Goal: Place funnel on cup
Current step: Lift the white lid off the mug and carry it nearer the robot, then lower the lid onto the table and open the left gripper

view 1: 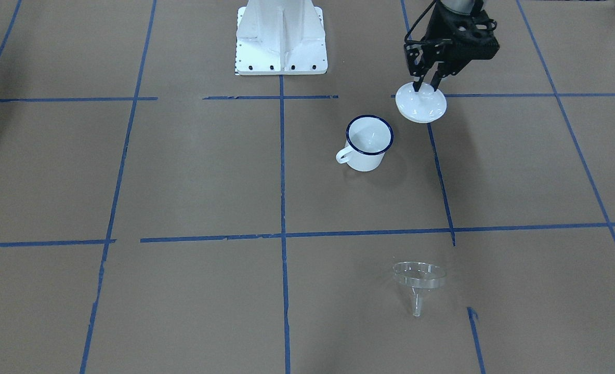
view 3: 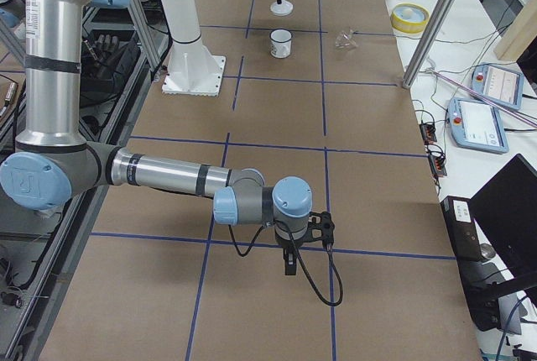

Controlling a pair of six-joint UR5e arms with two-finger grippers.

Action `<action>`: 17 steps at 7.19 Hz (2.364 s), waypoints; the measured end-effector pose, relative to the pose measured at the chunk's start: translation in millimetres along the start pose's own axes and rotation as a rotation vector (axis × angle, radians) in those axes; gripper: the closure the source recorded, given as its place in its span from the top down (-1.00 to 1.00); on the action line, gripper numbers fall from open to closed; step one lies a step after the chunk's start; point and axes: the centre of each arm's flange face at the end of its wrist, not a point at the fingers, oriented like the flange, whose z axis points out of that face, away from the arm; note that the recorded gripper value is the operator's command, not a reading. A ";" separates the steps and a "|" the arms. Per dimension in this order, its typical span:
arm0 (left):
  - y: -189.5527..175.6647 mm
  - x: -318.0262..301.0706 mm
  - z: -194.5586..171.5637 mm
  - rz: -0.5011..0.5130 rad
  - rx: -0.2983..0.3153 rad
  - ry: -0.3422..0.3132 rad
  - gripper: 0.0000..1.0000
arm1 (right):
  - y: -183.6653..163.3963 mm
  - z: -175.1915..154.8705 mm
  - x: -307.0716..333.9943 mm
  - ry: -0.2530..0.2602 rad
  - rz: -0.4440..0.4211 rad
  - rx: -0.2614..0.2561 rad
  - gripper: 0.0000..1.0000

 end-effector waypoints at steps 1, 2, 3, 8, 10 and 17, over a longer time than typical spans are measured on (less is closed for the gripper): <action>12.8 -36.5 12.9 0.026 0.005 0.010 -1.00 | 0.0 0.0 0.0 0.000 0.000 0.000 1.00; 17.5 -61.7 41.0 0.007 0.015 0.038 -1.00 | -0.1 0.0 0.0 0.000 0.000 0.000 1.00; 21.4 -74.6 73.9 -0.025 0.009 0.059 -1.00 | -0.1 -0.1 0.0 0.000 0.000 0.000 1.00; 52.3 -34.8 156.6 -0.079 -0.060 0.071 -1.00 | 0.0 0.0 0.0 0.000 0.000 0.000 1.00; 53.6 -32.3 164.8 -0.084 -0.064 0.062 0.50 | 0.0 0.0 0.0 0.000 0.000 0.000 1.00; -19.9 -22.4 97.0 -0.192 0.083 0.172 1.00 | 0.0 0.0 0.0 0.000 0.000 0.000 1.00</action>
